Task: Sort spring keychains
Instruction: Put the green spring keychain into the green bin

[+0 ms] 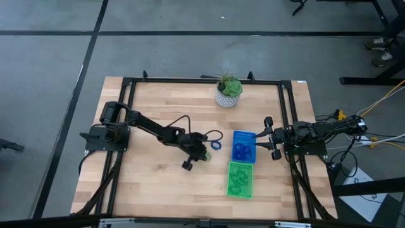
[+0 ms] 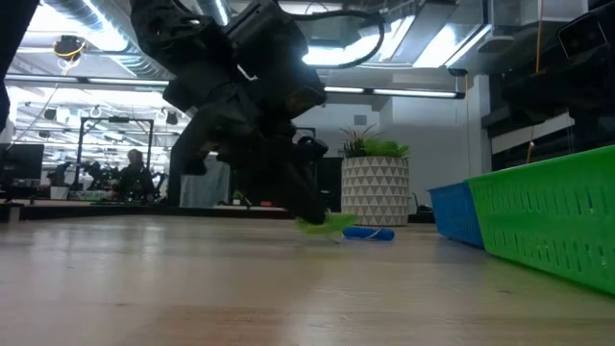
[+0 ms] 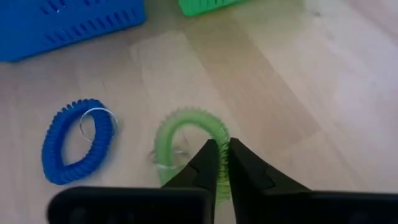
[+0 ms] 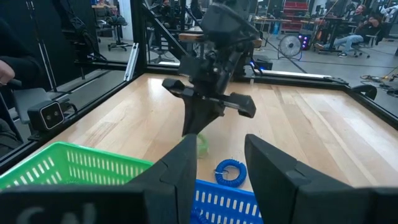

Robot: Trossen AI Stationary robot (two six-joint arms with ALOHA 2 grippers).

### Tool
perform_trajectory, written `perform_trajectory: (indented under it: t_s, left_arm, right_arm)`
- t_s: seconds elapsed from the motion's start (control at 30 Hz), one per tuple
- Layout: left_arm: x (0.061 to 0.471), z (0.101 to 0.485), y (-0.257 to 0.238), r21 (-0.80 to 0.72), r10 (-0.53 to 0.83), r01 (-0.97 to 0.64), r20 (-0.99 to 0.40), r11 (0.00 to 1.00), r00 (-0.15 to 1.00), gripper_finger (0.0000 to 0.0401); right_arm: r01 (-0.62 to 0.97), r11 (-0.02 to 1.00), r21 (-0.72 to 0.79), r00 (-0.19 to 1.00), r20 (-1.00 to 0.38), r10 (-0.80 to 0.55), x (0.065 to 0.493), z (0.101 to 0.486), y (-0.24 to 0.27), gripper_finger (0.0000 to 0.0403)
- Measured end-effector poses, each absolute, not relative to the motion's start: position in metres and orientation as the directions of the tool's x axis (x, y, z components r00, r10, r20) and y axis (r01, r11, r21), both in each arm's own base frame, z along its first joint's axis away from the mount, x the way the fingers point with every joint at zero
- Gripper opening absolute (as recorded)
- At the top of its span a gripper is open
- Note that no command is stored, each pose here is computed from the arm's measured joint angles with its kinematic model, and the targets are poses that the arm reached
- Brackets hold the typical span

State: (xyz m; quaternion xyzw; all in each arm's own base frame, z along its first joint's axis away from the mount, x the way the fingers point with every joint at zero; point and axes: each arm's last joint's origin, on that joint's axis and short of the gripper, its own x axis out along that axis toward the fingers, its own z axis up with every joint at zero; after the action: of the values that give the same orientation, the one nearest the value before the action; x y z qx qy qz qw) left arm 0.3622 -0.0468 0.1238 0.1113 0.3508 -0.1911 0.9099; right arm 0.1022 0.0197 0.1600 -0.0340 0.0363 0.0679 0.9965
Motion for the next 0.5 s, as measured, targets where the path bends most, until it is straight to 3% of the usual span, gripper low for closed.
perform_trajectory:
  t_s: [0.5]
  left_arm:
    - [0.376,0.147,-0.053,0.041,-0.426,0.492,-0.441,0.870,0.790,0.0008]
  right_arm:
    - [-0.138,0.988,-0.063,0.988,-0.077,0.133,0.102,0.160,0.020,0.0136]
